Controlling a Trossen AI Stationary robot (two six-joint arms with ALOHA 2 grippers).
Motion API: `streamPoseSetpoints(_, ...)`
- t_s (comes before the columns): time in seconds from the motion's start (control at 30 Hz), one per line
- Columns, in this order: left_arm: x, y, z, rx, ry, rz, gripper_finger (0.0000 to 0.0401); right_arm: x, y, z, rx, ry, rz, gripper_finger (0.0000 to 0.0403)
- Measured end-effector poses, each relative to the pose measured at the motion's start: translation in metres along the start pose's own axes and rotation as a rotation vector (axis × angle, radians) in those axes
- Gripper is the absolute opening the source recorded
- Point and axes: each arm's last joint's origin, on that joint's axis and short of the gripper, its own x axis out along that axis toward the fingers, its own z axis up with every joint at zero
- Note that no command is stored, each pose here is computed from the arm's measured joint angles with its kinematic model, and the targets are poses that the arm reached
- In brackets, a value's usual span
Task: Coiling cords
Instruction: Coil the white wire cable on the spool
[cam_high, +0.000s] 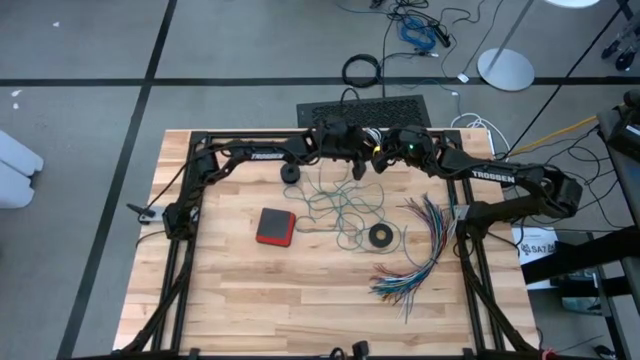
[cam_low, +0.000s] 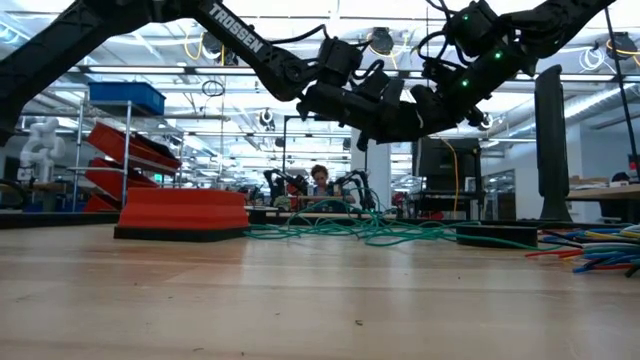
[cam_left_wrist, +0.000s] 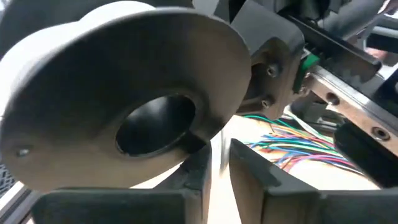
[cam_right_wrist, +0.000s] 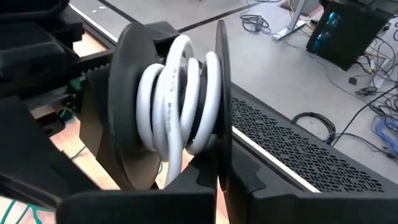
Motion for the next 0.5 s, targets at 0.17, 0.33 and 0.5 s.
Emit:
streamPoseSetpoints(0.17,-0.004,0.011,-0.007,-0.002,-0.013,0.003,0.0076,-0.002,0.0,0.004,0.014,-0.032,0.022,0.0)
streamPoseSetpoints(0.33,-0.01,0.026,-0.011,-0.037,-0.02,0.003,0.0078,-0.005,0.0,0.006,0.022,-0.051,0.04,0.0)
streamPoseSetpoints(0.5,-0.014,0.034,-0.015,-0.057,-0.029,0.003,0.0078,-0.005,0.001,0.007,0.026,-0.056,0.063,0.0)
